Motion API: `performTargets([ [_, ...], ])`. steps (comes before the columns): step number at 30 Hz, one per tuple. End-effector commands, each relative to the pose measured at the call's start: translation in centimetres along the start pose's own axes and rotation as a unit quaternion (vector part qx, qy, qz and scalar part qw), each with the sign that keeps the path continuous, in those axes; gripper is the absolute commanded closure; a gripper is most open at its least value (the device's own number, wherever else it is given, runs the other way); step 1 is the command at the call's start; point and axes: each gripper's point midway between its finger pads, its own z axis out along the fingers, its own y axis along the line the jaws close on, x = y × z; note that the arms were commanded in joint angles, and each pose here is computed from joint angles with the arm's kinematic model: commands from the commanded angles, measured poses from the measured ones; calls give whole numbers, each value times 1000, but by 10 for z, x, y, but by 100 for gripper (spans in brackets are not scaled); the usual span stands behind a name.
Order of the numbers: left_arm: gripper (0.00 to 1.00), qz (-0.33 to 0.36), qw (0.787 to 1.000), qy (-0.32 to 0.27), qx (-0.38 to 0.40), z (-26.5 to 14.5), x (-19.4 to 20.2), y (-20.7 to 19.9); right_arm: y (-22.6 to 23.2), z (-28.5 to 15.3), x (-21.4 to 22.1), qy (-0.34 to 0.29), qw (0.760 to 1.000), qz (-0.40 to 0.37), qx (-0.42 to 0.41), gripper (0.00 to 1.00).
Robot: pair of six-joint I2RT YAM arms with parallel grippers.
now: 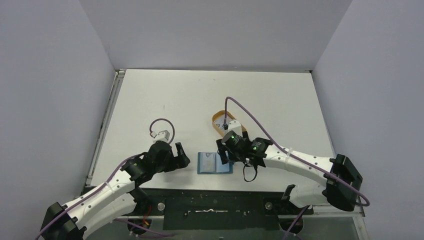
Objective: Put the credit cards into the card holder
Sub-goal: Close the card holder at the center of the board.
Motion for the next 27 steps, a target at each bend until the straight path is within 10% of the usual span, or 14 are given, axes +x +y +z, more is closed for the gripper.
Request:
performTargets([
  [1,6,-8,1000,16,26,2,2,-12,9,6,-14,-4,1000,-5,30,22],
  [17,8,1,998,54,34,10,16,-14,-17,40,19,70,990,-19,123,51],
  [27,18,-2,994,86,64,21,28,-26,-34,28,15,46,994,11,100,99],
])
